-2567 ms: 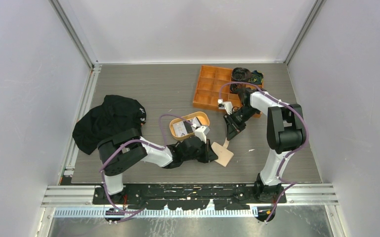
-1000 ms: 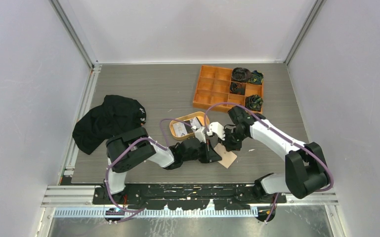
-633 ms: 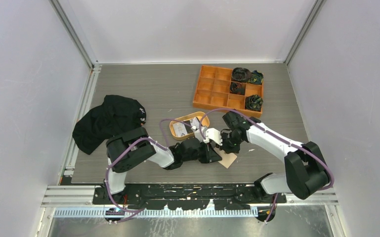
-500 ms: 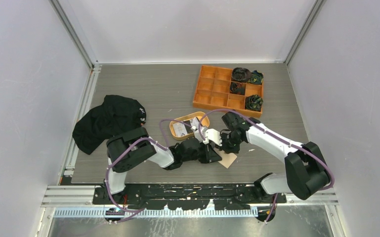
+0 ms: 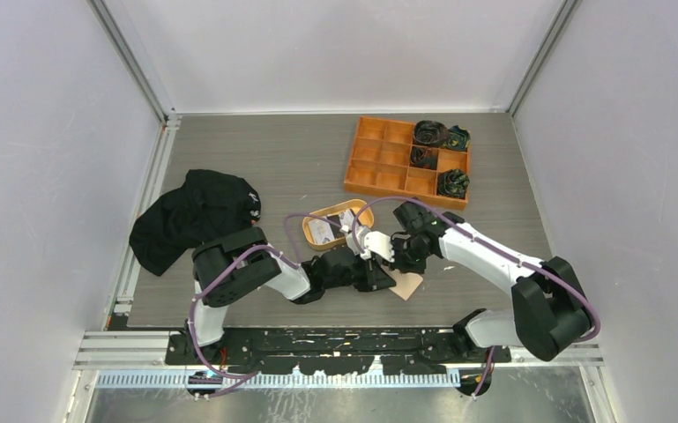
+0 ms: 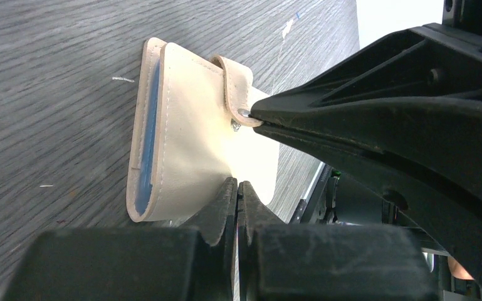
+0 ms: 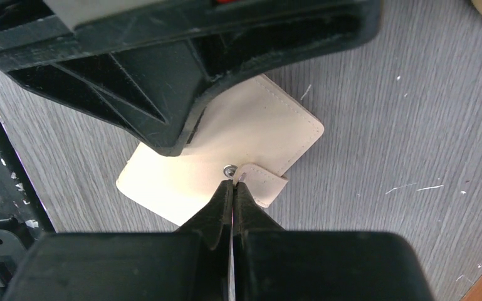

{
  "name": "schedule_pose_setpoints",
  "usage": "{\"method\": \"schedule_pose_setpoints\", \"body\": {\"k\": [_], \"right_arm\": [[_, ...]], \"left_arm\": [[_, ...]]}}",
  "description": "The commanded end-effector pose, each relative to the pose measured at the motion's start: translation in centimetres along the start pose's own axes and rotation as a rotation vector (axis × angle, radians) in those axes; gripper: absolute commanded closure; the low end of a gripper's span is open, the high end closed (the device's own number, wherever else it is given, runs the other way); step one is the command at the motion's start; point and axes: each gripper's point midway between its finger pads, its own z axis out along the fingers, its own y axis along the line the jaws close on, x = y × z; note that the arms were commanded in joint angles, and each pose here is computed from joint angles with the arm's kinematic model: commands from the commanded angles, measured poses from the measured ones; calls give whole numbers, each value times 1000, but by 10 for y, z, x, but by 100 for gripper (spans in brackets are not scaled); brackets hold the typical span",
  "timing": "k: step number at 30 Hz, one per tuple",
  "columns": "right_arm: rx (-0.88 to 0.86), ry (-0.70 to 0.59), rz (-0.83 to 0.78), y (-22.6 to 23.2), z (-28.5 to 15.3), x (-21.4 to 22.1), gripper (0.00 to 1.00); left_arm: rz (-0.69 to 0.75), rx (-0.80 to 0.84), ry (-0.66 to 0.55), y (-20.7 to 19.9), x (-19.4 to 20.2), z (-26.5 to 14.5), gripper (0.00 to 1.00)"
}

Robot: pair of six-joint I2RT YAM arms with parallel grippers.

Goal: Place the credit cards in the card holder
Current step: Close the card holder at the center of the board.

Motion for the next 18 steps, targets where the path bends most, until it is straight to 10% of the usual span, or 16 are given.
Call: {"method": "schedule_pose_setpoints", "body": {"k": [1, 18], "right_arm": [[20, -18, -47, 1, -5, -7, 99], [42, 57, -75, 1, 5, 2, 99]], "left_arm": [[-3, 32, -11, -3, -3, 0, 100], [-6, 43, -12, -5, -3, 0, 100]]}}
